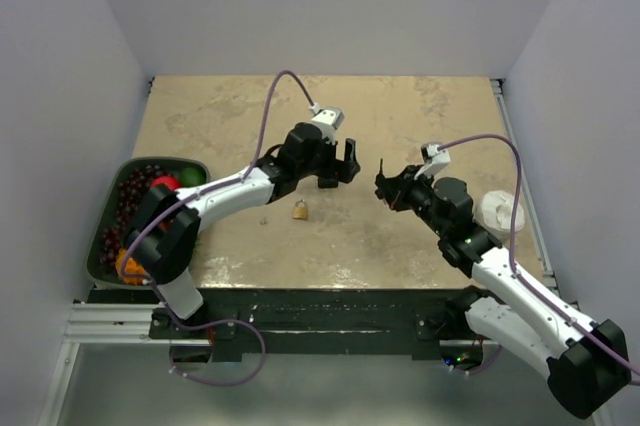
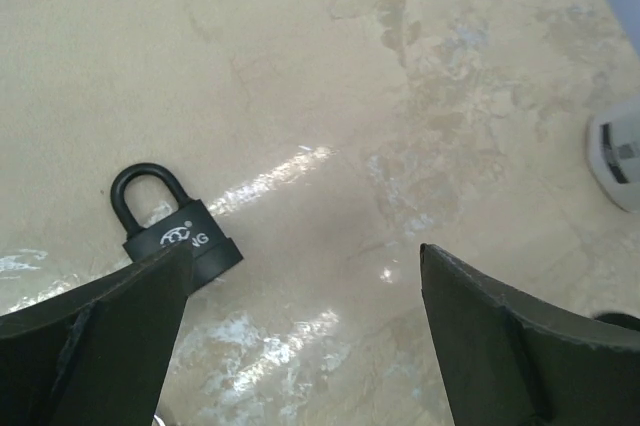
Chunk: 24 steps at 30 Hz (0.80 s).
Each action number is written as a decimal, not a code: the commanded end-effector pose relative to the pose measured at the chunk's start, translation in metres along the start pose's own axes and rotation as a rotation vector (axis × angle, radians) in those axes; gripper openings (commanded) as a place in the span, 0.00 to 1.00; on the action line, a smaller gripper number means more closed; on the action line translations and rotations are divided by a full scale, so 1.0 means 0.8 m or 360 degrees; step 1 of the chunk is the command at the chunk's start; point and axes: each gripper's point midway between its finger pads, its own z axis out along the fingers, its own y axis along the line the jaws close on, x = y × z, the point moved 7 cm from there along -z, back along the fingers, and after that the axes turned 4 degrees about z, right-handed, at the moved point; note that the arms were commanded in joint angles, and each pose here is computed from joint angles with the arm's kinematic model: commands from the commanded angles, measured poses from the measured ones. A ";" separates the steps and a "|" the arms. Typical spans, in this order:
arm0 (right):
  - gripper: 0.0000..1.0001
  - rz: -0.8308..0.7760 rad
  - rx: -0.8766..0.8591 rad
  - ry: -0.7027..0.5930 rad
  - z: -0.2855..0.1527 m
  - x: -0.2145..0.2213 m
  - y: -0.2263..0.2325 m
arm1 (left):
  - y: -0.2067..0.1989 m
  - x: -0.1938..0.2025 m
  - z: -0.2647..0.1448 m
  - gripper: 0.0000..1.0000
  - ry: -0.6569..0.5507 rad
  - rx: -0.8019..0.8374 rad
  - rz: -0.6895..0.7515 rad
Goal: Unlock with the key
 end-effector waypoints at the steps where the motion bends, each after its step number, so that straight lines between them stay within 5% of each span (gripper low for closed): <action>1: 0.00 -0.0048 0.0053 -0.0076 -0.006 -0.009 -0.004 | 0.048 0.032 0.024 0.99 0.0254 -0.0407 0.0082; 6: 0.00 -0.0047 0.0065 -0.0112 -0.015 -0.008 -0.008 | 0.044 0.023 0.040 0.97 0.0170 -0.0337 0.0073; 24: 0.00 -0.0034 0.0049 -0.0111 -0.026 0.005 -0.015 | 0.078 0.060 0.091 0.88 0.0471 -0.0609 -0.0080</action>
